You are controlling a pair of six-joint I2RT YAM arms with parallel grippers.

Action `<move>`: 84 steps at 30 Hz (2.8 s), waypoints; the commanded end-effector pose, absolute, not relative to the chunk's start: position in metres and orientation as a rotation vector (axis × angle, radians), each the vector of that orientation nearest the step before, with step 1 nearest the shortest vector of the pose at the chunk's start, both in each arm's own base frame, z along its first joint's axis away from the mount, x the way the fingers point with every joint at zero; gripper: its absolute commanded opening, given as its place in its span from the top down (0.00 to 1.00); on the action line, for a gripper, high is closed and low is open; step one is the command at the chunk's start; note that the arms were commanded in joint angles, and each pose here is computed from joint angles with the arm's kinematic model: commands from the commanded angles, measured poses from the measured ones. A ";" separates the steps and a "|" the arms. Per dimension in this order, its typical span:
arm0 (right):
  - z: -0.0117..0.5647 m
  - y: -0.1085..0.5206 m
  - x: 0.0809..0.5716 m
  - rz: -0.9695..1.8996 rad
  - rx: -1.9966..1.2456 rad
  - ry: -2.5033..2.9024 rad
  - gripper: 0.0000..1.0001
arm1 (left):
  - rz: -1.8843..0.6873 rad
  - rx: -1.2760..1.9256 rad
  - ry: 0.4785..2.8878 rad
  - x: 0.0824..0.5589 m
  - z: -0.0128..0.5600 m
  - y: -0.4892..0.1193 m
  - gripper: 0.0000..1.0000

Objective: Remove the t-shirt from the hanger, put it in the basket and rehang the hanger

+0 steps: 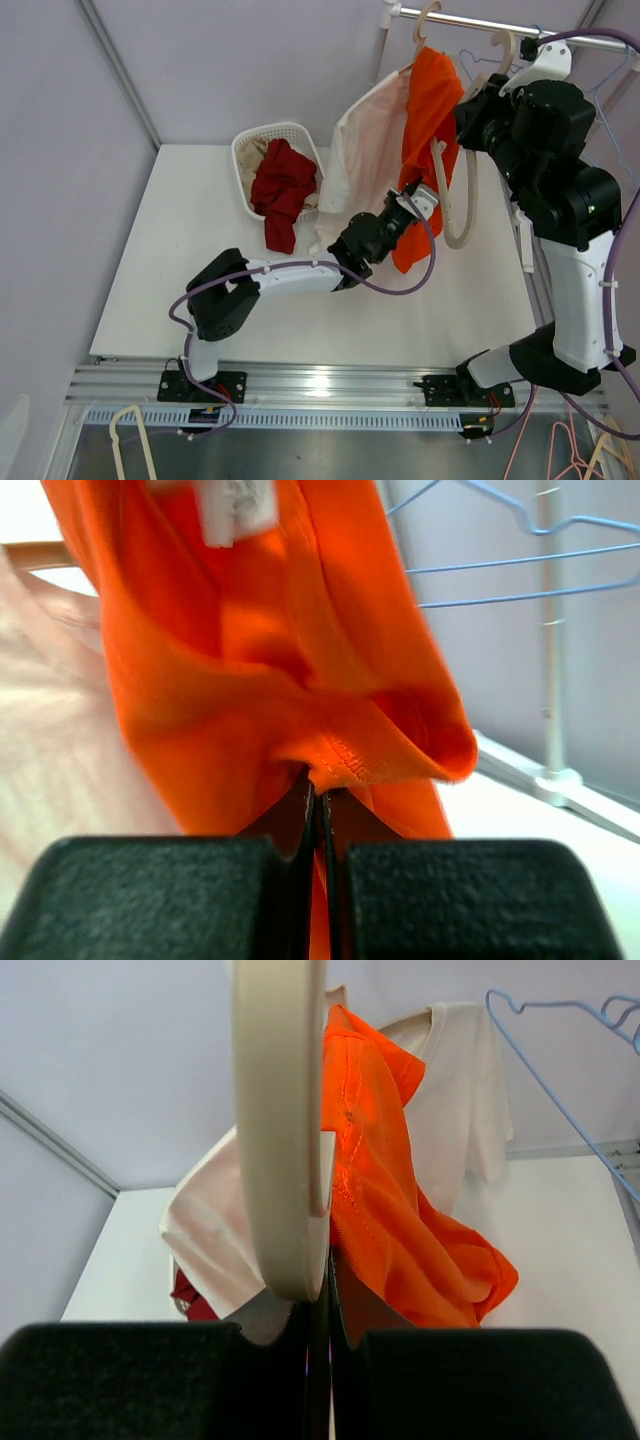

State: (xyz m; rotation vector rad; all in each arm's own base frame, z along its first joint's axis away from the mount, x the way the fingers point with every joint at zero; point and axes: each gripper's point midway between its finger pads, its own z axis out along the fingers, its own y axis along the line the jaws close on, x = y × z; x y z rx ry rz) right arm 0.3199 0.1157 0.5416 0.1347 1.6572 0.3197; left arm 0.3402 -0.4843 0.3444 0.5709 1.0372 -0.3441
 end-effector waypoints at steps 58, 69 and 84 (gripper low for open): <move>0.558 0.060 0.400 0.042 0.174 1.514 1.00 | -0.685 0.390 1.006 0.301 0.686 -0.240 0.96; 0.563 0.048 0.453 0.035 0.188 1.438 1.00 | -0.621 0.184 0.763 0.356 0.739 -0.160 0.99; 0.551 0.013 0.520 -0.040 0.266 1.372 1.00 | -0.587 0.194 0.631 0.378 0.750 -0.158 0.99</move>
